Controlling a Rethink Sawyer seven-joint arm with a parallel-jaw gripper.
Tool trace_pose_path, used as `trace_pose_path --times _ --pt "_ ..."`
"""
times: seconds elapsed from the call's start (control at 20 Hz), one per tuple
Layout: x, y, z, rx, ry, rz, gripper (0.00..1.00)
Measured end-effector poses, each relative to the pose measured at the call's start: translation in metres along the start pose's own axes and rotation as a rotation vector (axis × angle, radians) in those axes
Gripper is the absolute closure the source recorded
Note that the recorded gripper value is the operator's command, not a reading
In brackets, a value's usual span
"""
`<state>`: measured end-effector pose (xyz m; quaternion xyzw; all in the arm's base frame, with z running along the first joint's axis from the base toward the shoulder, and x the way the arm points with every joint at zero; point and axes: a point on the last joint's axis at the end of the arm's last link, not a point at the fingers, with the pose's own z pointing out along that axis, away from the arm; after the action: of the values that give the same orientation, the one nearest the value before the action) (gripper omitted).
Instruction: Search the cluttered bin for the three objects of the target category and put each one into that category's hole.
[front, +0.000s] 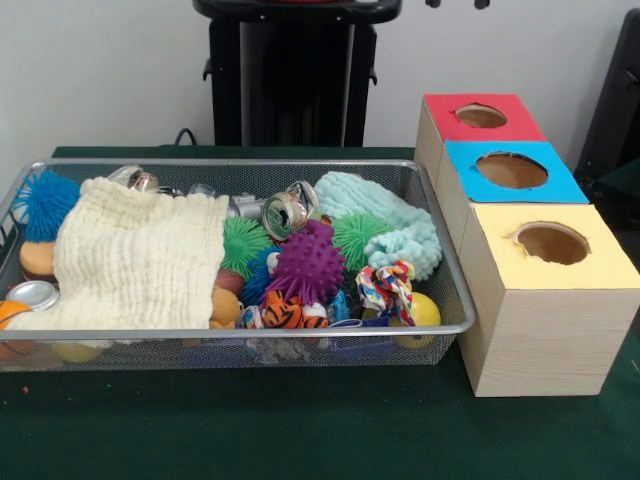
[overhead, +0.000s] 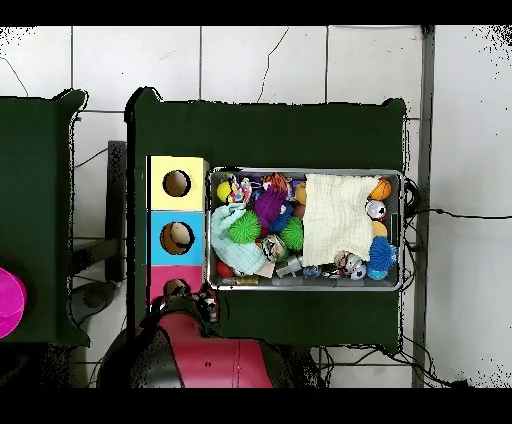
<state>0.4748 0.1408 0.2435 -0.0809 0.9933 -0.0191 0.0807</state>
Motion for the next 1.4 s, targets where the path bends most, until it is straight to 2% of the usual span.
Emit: trace_pose_path --times 0.3,0.75,0.95,1.15,1.4 --pt "-0.018 -0.020 -0.005 0.012 -0.029 0.032 0.00" --pt "-0.025 -0.097 0.014 0.032 0.001 0.172 0.00" --pt "-0.028 -0.123 0.029 0.046 0.019 0.187 0.00" --pt "-0.030 -0.138 0.048 0.048 0.038 0.181 0.00" --pt "-0.033 -0.147 0.067 0.037 0.046 0.165 0.00"
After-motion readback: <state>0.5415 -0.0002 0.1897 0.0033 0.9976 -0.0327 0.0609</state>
